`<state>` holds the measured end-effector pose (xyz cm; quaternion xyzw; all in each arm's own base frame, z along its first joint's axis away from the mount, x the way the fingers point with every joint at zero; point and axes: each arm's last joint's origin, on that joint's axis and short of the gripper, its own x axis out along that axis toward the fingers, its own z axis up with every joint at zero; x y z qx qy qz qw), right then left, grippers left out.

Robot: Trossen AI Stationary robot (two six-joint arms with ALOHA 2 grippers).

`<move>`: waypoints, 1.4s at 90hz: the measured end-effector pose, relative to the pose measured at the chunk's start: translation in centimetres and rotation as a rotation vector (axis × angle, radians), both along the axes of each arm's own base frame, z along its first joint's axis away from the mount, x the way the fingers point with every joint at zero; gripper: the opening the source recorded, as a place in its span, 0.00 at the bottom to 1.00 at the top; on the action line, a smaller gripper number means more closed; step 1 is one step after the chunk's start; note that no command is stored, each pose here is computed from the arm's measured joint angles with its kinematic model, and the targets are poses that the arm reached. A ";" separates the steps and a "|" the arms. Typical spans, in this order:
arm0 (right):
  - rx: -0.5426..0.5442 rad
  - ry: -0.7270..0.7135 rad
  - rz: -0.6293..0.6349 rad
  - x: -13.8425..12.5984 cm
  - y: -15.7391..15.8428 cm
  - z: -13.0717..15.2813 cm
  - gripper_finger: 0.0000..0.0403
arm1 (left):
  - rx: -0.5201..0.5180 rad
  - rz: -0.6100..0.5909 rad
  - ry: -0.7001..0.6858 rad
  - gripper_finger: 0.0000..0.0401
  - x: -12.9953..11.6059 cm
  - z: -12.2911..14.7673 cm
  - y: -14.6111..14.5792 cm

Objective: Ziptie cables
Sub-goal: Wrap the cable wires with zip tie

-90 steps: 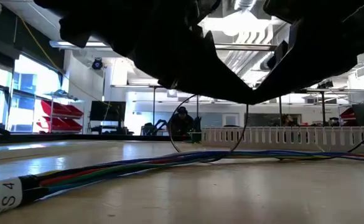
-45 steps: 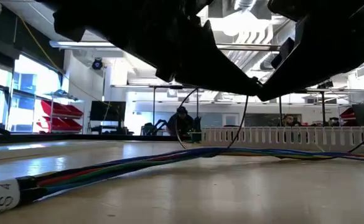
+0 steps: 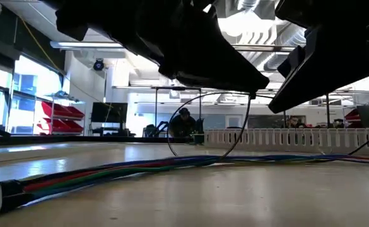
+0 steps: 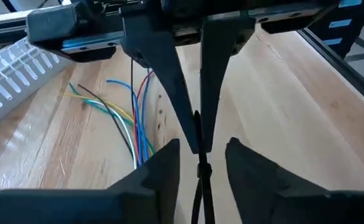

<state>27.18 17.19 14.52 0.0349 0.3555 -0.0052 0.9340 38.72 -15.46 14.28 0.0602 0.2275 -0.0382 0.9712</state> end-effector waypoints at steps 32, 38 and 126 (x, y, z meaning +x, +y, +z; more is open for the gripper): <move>0.001 -0.007 -0.003 0.0 0.0 0.0 0.00 | 0.016 0.012 0.027 0.22 -0.1 -0.3 0.1; 0.002 -0.010 -0.003 0.1 0.0 0.1 0.00 | 0.016 0.022 0.032 0.18 -0.2 -0.3 0.1; 0.061 0.296 -0.153 -10.9 6.0 -2.1 0.00 | 0.078 0.052 0.084 0.00 -1.5 0.5 -0.9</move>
